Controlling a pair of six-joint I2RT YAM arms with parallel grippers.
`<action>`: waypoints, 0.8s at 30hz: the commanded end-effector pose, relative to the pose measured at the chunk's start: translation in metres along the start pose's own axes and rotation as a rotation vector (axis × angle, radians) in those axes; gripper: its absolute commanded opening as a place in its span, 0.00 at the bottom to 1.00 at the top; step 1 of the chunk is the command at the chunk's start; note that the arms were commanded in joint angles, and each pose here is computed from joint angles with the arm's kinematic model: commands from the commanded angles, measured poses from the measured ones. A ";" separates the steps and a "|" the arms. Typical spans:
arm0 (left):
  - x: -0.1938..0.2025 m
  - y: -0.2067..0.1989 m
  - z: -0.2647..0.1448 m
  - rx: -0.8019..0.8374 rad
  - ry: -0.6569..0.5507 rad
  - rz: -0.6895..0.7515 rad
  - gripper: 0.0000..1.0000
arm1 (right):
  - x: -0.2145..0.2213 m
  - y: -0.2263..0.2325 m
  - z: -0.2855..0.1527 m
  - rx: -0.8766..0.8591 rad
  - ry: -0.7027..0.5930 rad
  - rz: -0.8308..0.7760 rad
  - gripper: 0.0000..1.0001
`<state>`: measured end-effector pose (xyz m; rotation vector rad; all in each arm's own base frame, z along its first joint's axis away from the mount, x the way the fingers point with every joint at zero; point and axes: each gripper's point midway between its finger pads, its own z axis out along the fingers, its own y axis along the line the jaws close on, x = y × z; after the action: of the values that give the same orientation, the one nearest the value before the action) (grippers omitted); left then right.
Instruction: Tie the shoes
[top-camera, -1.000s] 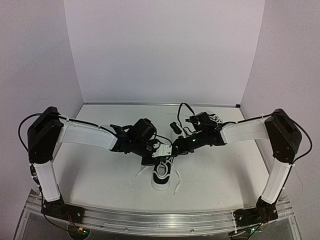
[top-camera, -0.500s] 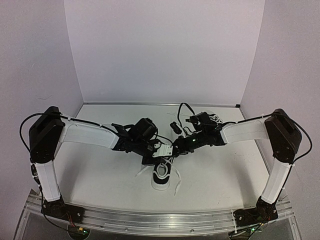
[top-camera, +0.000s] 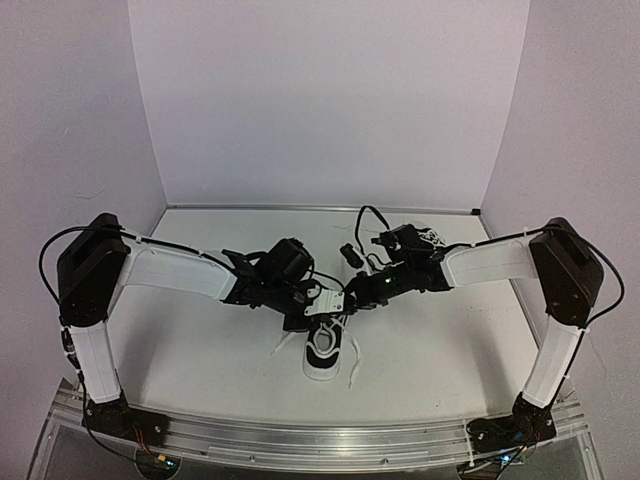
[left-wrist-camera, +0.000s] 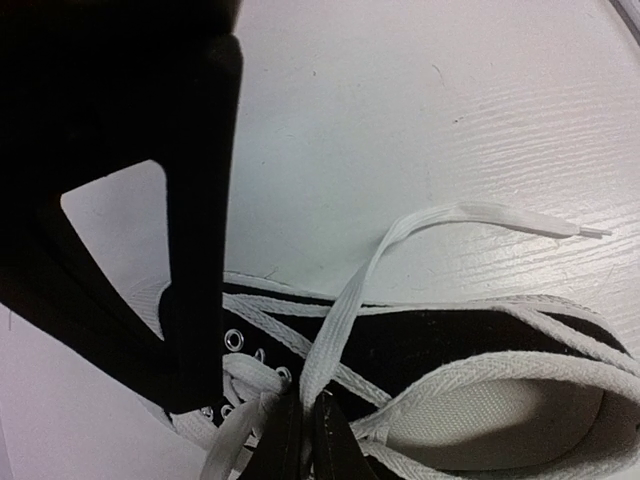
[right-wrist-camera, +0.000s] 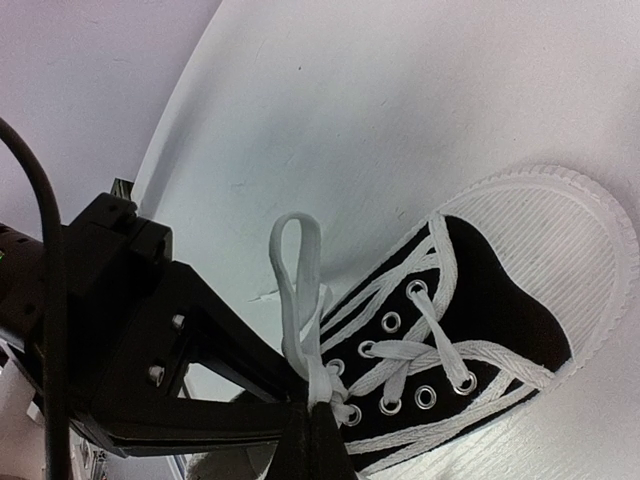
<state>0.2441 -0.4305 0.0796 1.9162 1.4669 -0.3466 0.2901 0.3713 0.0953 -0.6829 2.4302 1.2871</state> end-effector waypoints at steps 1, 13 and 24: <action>-0.021 0.012 -0.021 -0.052 -0.087 -0.039 0.06 | -0.005 0.009 -0.003 -0.015 -0.024 -0.030 0.00; -0.028 0.020 -0.031 -0.070 -0.160 -0.105 0.05 | -0.006 0.010 -0.004 -0.015 -0.027 -0.032 0.00; -0.020 0.023 -0.016 -0.056 -0.148 -0.160 0.03 | -0.010 0.015 -0.007 -0.022 -0.039 -0.041 0.00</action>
<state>0.2506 -0.4278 0.0956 1.7484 1.5405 -0.4626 0.2891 0.3706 0.0938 -0.6822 2.4344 1.2865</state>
